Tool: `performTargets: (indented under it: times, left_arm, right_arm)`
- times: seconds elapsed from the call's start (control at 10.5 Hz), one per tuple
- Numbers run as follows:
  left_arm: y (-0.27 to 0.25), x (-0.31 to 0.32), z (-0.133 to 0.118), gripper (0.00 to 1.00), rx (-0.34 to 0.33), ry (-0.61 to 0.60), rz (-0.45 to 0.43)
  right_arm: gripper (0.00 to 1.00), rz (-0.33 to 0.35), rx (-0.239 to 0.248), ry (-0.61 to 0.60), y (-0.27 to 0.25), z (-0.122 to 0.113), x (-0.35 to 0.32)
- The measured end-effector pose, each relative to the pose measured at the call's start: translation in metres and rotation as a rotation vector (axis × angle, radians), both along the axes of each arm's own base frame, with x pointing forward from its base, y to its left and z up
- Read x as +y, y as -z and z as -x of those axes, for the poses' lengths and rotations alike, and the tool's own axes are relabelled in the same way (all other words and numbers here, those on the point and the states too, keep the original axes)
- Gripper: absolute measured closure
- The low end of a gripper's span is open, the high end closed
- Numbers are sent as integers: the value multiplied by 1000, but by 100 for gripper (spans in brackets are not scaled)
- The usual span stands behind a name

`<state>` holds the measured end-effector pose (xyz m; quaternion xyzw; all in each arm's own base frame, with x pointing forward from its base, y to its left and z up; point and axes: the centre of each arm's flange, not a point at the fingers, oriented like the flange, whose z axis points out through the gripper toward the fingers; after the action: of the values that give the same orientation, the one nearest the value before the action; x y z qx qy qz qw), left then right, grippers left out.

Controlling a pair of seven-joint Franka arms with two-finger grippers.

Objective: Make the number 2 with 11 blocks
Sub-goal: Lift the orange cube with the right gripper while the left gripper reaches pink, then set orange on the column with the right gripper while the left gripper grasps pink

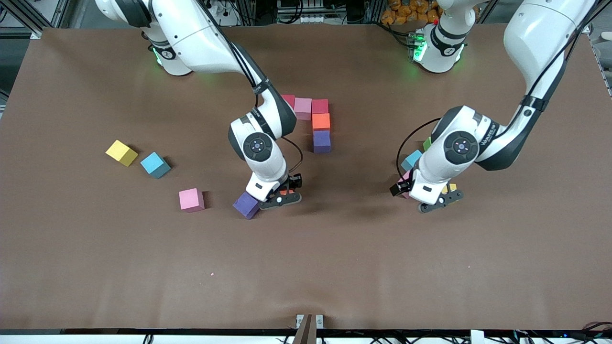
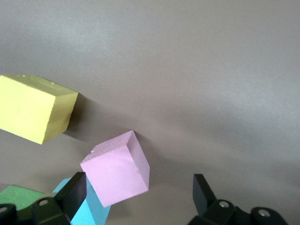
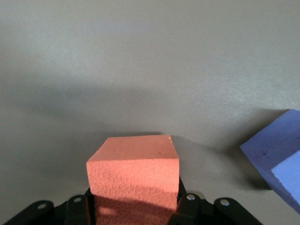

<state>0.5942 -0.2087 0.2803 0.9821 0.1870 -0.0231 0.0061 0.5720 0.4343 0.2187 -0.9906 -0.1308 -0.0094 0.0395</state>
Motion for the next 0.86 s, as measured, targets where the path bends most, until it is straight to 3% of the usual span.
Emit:
performTargets:
  times: [0.38, 0.86]
  left_arm:
    - [24, 11, -4, 0, 43, -33, 21]
    - [43, 51, -5, 0, 83, -95, 21]
  right_arm:
    - [44, 27, 76, -172, -30, 15, 3]
    - [44, 31, 126, -362, -51, 65, -16]
